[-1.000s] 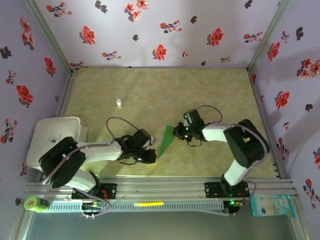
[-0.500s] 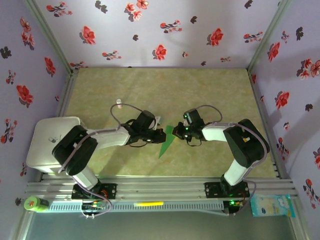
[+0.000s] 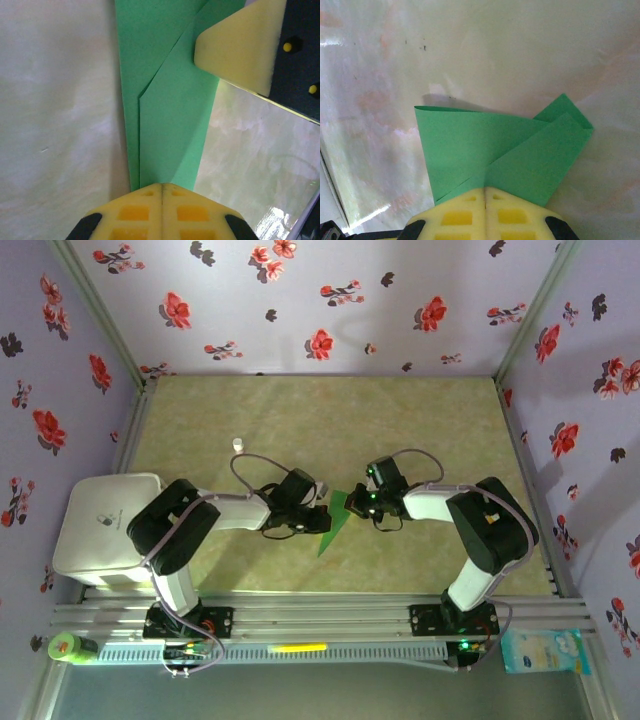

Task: Fold a paper plane with a square sheet of paper (pick it up from the middle)
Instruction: Fold the wing for the fifth time at the center of the table, then move the paper plane to the center of the table.

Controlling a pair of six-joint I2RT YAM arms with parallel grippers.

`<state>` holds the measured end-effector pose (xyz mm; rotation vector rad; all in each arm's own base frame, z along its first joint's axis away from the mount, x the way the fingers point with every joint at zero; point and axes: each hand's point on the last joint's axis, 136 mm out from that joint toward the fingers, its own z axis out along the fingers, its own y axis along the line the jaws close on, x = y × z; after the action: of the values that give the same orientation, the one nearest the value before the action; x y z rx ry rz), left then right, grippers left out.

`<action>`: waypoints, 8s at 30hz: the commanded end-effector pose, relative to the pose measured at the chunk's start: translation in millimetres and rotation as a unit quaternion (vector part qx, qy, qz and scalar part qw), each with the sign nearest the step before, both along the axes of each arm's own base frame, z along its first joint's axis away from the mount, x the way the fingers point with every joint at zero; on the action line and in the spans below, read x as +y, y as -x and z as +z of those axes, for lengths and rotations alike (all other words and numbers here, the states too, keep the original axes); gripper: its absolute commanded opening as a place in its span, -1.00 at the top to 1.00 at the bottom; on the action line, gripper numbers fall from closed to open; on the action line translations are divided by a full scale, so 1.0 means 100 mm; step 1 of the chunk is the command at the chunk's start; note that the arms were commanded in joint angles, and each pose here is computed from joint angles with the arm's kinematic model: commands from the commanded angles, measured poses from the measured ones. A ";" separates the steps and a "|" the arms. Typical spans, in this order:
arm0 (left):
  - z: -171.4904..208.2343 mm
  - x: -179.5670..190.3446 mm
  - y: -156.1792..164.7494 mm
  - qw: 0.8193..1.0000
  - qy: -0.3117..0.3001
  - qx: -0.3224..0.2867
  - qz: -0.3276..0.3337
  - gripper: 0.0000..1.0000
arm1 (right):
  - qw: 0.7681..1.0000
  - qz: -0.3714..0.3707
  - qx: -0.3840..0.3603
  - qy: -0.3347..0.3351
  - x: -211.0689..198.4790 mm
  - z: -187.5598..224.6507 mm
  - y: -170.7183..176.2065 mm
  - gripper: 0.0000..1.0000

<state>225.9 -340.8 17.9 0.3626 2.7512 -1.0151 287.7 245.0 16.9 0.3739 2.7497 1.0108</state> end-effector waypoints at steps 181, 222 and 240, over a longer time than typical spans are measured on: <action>0.39 0.21 0.12 0.999 -0.012 -0.028 0.021 0.96 | 1.000 -0.002 -0.028 0.004 -0.01 0.22 0.34 0.74; 0.12 0.72 -0.07 0.962 -0.250 -0.060 0.087 0.76 | 0.995 0.021 -0.062 -0.075 0.27 0.49 0.28 0.61; 0.02 0.71 -0.04 0.960 -0.266 -0.053 0.074 0.71 | 0.996 0.019 -0.054 -0.065 0.24 0.41 0.30 0.60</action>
<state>232.1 -266.4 20.1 0.2365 2.8525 -0.2168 258.5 264.9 59.1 0.2873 2.6083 1.1768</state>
